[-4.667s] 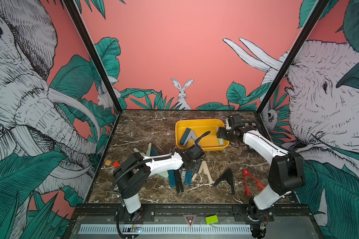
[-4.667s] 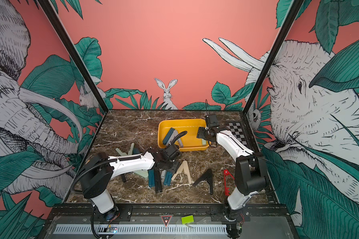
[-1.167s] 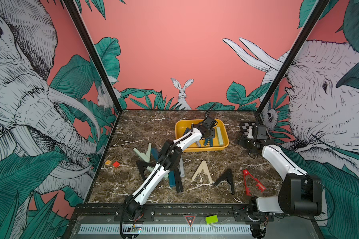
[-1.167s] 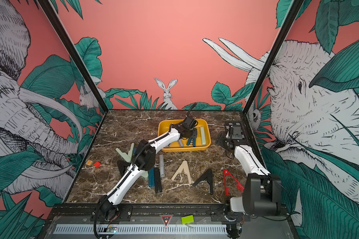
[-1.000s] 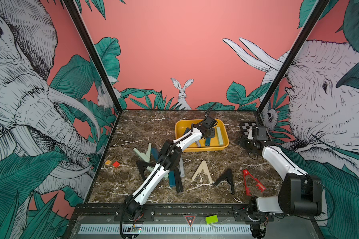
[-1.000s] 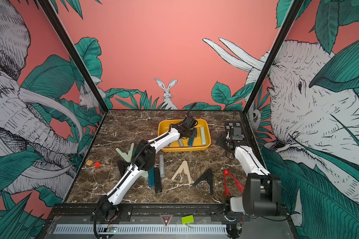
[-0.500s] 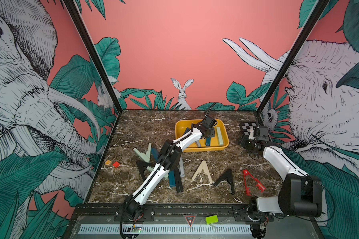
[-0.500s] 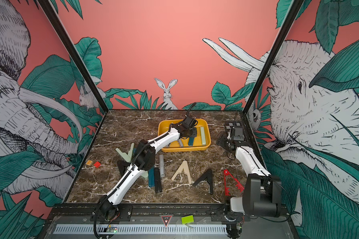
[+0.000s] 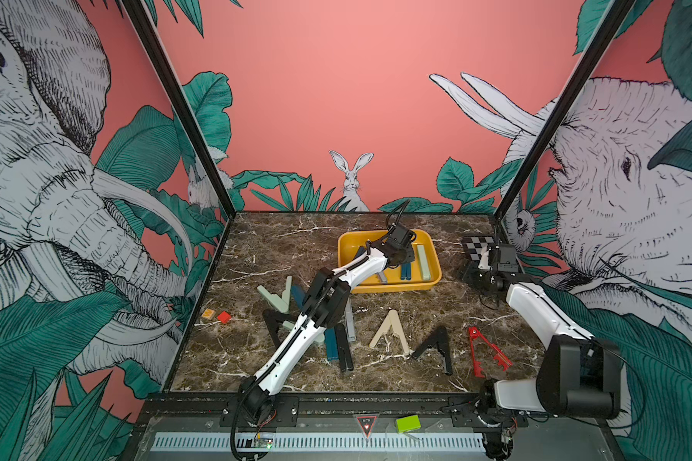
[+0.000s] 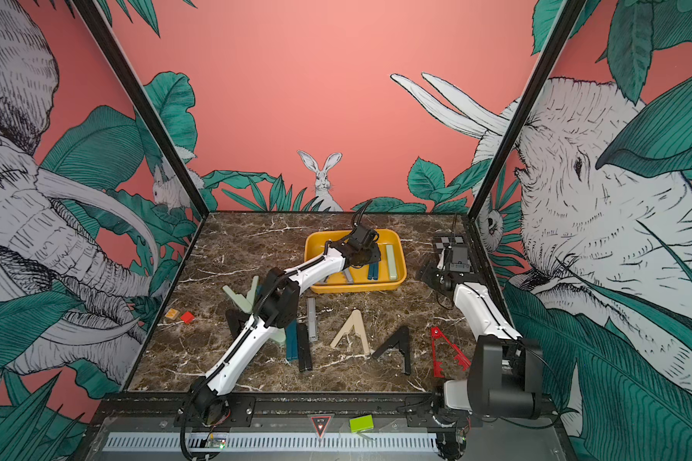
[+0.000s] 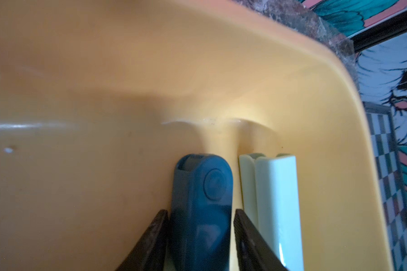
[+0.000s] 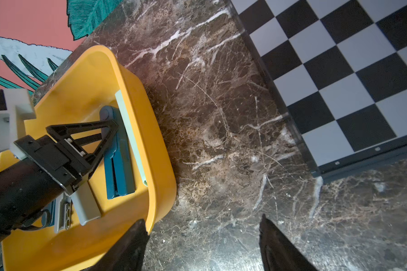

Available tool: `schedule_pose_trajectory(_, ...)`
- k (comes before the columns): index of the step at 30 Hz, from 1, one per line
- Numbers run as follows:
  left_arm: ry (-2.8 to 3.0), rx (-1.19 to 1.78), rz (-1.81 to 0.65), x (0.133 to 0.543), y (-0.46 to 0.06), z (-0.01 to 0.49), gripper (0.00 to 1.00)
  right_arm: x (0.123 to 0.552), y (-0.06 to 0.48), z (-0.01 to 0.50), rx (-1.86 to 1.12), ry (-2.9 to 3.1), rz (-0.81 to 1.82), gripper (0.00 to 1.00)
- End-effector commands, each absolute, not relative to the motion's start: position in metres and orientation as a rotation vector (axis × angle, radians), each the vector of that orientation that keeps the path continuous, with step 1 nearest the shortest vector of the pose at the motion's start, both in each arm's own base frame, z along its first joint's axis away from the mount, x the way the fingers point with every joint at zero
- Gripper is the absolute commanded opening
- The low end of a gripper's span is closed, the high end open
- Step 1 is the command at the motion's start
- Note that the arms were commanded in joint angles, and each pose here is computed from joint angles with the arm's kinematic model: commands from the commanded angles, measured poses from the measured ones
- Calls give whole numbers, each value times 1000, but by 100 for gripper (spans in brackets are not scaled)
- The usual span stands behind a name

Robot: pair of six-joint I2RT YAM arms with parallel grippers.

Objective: Put the pruning pliers into the storage box
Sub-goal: Place the pruning pliers in the storage box.

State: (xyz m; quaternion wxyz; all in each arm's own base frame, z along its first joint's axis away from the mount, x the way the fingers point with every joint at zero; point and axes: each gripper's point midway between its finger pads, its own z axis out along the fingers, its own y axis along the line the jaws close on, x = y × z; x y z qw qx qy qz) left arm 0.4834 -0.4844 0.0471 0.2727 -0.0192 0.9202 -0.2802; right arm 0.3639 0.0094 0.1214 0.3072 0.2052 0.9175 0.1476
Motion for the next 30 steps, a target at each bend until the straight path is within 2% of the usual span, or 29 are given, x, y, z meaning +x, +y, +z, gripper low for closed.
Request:
schedule_pose_trajectory(1, 2535, -119, -772, 473, -479, 41, 51, 358, 10, 123, 535, 2424, 403, 73)
schedule_pose_trajectory(13, 2472, -123, -842, 471, -480, 73, 57, 308, 13, 99, 666, 2551, 385, 72)
schedule_pose_trajectory(24, 2309, 27, -851, 472, -472, 146, 76, 237, 48, 78, 659, 2720, 214, 75)
schedule_pose_trajectory(28, 2235, 89, -817, 466, -460, 179, 86, 207, 48, 69, 734, 2744, 124, 77)
schedule_pose_trajectory(30, 2193, 126, -783, 463, -451, 196, 90, 197, 51, 66, 763, 2744, 122, 84)
